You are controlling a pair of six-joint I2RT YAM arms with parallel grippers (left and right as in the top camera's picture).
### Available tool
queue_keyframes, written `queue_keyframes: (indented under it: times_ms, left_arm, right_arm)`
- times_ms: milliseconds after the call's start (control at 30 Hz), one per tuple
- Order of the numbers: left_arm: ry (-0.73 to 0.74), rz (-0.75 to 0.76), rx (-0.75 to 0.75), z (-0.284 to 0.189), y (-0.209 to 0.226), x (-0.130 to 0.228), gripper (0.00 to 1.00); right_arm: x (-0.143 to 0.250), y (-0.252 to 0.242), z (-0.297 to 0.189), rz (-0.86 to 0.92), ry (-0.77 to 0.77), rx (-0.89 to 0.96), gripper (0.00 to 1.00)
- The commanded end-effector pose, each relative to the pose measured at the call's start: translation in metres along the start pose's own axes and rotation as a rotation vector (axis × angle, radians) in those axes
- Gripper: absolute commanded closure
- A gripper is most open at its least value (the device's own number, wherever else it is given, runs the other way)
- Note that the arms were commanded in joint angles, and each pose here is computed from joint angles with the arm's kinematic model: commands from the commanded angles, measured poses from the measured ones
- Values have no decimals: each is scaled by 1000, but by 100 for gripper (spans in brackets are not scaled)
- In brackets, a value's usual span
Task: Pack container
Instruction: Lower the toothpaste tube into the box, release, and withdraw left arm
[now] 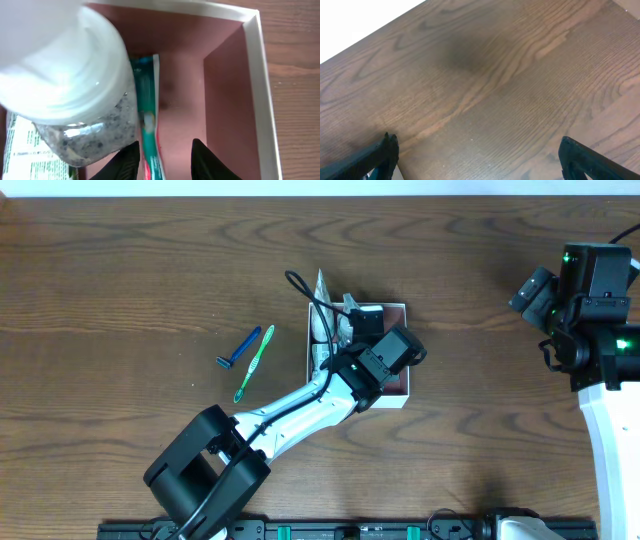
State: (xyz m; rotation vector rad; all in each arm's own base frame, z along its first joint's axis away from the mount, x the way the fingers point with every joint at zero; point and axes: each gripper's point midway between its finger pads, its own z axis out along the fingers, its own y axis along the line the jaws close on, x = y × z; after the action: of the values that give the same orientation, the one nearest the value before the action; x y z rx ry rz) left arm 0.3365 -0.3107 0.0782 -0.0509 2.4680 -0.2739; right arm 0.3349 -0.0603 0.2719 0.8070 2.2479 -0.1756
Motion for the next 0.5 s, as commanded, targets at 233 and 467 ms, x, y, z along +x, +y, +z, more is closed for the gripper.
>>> queue_keyframes:
  times_ms: [233, 467]
  left_arm:
    - [-98, 241, 38, -64, -2, -44, 65]
    - [-100, 321, -201, -144, 95, -65, 54]
  right_arm:
    - [-2, -2, -1, 17, -7, 8, 1]
    - [-2, -2, -1, 17, -7, 8, 1]
